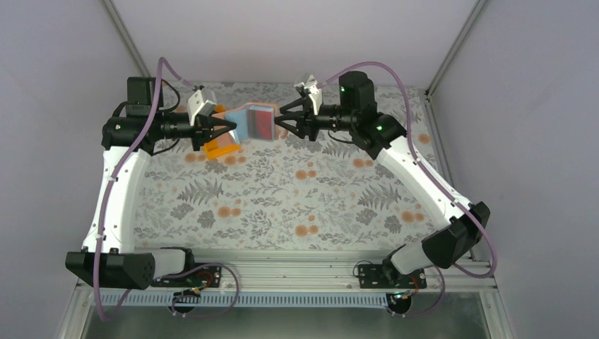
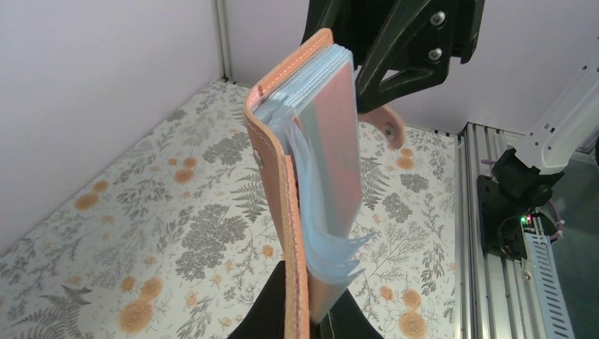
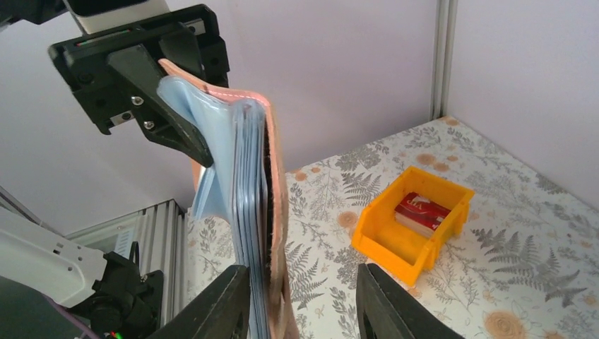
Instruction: Take the credit cards out of the card holder
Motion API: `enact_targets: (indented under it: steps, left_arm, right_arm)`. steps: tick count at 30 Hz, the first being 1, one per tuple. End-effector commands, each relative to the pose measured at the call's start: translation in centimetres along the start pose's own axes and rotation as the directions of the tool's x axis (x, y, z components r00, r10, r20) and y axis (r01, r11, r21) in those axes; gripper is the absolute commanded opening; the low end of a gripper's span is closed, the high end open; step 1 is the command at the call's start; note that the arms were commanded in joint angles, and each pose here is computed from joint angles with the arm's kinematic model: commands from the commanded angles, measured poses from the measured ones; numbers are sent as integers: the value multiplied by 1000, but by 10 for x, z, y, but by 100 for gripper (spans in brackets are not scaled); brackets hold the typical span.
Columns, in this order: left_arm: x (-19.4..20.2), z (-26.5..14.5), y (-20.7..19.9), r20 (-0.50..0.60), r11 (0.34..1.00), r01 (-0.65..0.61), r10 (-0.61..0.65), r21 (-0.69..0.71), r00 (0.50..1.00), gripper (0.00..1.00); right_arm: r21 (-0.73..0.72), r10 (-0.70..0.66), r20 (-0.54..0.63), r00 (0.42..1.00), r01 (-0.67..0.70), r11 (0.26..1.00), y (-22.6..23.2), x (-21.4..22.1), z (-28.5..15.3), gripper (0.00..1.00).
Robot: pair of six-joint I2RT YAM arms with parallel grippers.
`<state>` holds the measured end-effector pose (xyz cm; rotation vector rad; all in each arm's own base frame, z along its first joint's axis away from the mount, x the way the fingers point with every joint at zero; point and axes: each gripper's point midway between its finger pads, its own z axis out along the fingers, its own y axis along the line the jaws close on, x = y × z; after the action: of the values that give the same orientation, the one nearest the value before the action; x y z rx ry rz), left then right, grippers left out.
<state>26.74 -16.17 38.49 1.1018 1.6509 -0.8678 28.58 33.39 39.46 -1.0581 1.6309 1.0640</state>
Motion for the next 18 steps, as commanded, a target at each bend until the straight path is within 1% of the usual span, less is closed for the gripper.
enact_targets:
  steps: [1,4,8,12,18]
  left_arm:
    - [-17,-6,-8,51,998,-61,60,22,997,2]
    - [-16,-5,-8,51,998,-60,59,23,997,3]
    - [-14,-4,-5,50,999,-45,44,21,998,2]
    - [-15,-4,-4,52,999,-46,45,16,998,2]
    - [-14,-3,-2,47,999,-38,37,11,998,2]
  right_arm:
    - [-4,18,-10,1000,-18,1000,-4,5,15,37]
    - [-22,20,-12,1000,-20,1000,-2,7,19,35]
    - [-64,24,-33,999,-26,998,6,12,27,42]
    - [-70,35,-49,998,-38,997,8,17,34,45]
    - [-74,48,-46,998,-51,996,10,13,39,57]
